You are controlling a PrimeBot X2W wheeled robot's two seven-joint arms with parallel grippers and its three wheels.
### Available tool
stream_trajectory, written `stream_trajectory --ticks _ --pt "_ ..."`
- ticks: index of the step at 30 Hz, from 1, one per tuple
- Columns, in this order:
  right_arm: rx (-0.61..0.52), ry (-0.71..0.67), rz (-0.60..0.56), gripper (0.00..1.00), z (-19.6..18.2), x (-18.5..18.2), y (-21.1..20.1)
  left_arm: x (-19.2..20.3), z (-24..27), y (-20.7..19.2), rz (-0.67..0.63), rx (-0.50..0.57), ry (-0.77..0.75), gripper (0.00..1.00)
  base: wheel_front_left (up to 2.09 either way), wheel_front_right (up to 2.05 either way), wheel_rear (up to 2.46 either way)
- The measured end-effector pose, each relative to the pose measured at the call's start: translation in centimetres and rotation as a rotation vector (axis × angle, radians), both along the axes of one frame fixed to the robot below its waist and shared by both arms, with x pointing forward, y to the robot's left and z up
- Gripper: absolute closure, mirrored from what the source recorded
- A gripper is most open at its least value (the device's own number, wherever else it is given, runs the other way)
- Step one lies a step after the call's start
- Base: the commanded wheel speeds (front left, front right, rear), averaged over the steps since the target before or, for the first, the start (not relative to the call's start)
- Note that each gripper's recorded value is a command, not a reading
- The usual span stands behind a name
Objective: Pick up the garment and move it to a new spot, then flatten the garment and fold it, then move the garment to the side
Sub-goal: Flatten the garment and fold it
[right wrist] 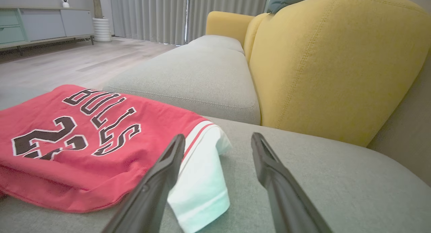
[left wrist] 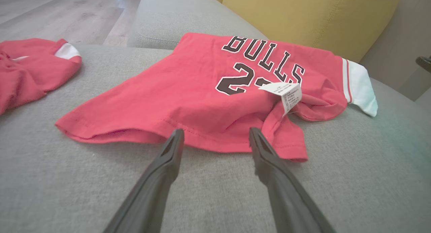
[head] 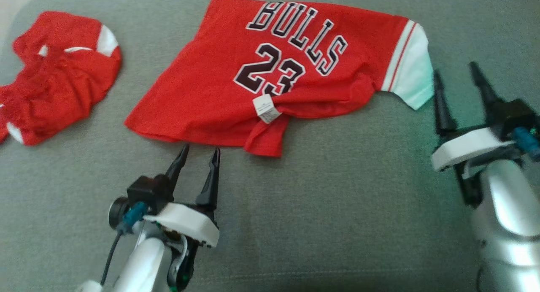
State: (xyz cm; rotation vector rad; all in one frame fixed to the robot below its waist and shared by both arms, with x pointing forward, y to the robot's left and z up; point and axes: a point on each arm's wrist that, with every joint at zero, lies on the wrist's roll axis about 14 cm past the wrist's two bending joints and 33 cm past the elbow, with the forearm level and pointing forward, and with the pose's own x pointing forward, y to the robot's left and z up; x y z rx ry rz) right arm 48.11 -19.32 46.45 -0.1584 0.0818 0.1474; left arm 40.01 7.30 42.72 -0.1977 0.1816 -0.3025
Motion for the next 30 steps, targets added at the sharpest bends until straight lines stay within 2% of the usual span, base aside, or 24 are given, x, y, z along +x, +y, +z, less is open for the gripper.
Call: stream_trajectory --ticks 8,17,18,19,20,21,30 --pt "0.034 -0.023 -0.001 0.0 0.2 -0.9 1.2 2.6 -2.0 -1.5 -0.031 0.018 0.05 0.0 0.0 0.0 0.0" --pt "0.038 -0.029 -0.037 0.0 0.2 -1.5 0.1 4.1 -6.1 -2.2 -0.048 0.082 0.161 0.0 0.0 0.0 0.0" --pt "0.037 -0.027 -0.041 0.0 0.1 -1.5 0.0 4.8 -6.3 -2.4 -0.056 0.09 0.166 0.11 0.0 0.0 0.0" --pt "0.038 -0.027 -0.042 0.0 0.1 -1.5 0.0 5.2 -6.3 -2.5 -0.059 0.094 0.166 0.37 0.0 0.0 0.0" --pt "0.039 -0.028 -0.042 0.0 0.1 -1.5 0.0 5.4 -6.4 -2.5 -0.06 0.099 0.169 0.72 0.0 0.0 0.0" --pt "0.039 -0.028 -0.042 0.0 0.1 -1.5 0.0 5.6 -6.5 -2.5 -0.06 0.104 0.173 1.0 0.0 0.0 0.0" --pt "0.068 -0.041 -0.022 0.0 0.5 -1.3 1.4 5.9 -6.3 -2.1 -0.071 0.125 0.172 1.0 0.0 0.0 0.0"
